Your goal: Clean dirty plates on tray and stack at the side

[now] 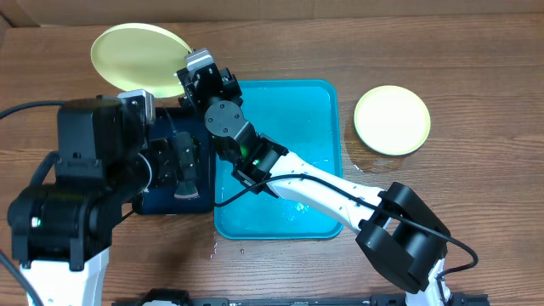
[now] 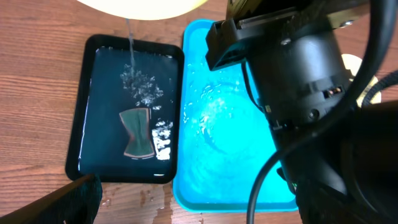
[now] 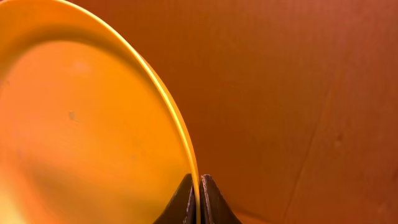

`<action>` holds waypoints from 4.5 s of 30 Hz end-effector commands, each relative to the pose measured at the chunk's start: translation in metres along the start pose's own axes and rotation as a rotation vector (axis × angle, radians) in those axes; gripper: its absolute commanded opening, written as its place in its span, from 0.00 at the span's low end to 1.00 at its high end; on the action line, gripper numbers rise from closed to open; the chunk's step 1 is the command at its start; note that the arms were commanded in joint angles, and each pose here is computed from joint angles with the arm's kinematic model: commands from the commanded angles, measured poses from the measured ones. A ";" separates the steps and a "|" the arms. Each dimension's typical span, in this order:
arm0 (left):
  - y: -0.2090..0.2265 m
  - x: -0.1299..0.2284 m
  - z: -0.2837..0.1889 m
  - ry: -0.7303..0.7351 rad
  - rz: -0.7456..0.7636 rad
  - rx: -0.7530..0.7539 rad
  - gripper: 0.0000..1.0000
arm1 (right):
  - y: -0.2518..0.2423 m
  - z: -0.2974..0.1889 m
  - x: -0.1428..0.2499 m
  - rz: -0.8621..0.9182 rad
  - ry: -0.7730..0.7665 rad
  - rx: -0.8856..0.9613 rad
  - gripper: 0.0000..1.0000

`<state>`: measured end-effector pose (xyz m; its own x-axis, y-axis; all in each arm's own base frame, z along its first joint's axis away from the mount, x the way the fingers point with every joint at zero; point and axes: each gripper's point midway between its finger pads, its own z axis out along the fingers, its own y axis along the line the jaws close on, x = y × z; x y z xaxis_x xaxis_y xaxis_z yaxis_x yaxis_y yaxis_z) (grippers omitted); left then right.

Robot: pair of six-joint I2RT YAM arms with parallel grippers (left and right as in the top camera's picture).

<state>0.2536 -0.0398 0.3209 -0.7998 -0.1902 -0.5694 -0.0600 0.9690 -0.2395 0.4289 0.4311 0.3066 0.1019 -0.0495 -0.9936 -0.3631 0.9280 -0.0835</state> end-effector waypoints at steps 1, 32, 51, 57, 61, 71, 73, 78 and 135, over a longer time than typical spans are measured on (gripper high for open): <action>0.002 -0.004 0.008 0.016 0.012 -0.018 1.00 | 0.000 -0.001 -0.017 -0.084 -0.033 0.006 0.04; 0.008 -0.004 0.067 0.188 -0.007 -0.056 1.00 | 0.001 -0.001 -0.013 -0.108 -0.019 0.005 0.04; 0.008 -0.004 0.067 0.188 -0.007 -0.056 1.00 | -0.026 -0.014 0.126 0.421 0.558 0.014 0.04; 0.008 -0.004 0.067 0.188 -0.007 -0.056 1.00 | -0.084 -0.021 0.114 0.549 0.610 0.141 0.04; 0.008 -0.004 0.067 0.188 -0.007 -0.056 1.00 | -0.122 -0.032 0.108 0.591 0.678 0.173 0.04; 0.008 -0.004 0.067 0.188 -0.007 -0.056 1.00 | -0.258 -0.093 0.156 0.629 0.962 0.466 0.04; 0.008 -0.004 0.067 0.188 -0.007 -0.056 1.00 | -0.285 -0.109 0.166 0.642 1.010 0.539 0.04; 0.008 -0.004 0.067 0.188 -0.007 -0.056 1.00 | -0.339 -0.148 0.181 0.677 1.105 0.692 0.04; 0.008 -0.004 0.067 0.188 -0.007 -0.056 1.00 | -0.374 -0.236 0.270 0.710 1.371 0.425 0.72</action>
<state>0.2943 -0.0392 0.2663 -0.8981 -0.1811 -0.4007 -0.1115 0.9753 -0.1907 0.3740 -0.0225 0.0464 -0.9124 0.3828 -0.1445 0.3562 0.9169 0.1799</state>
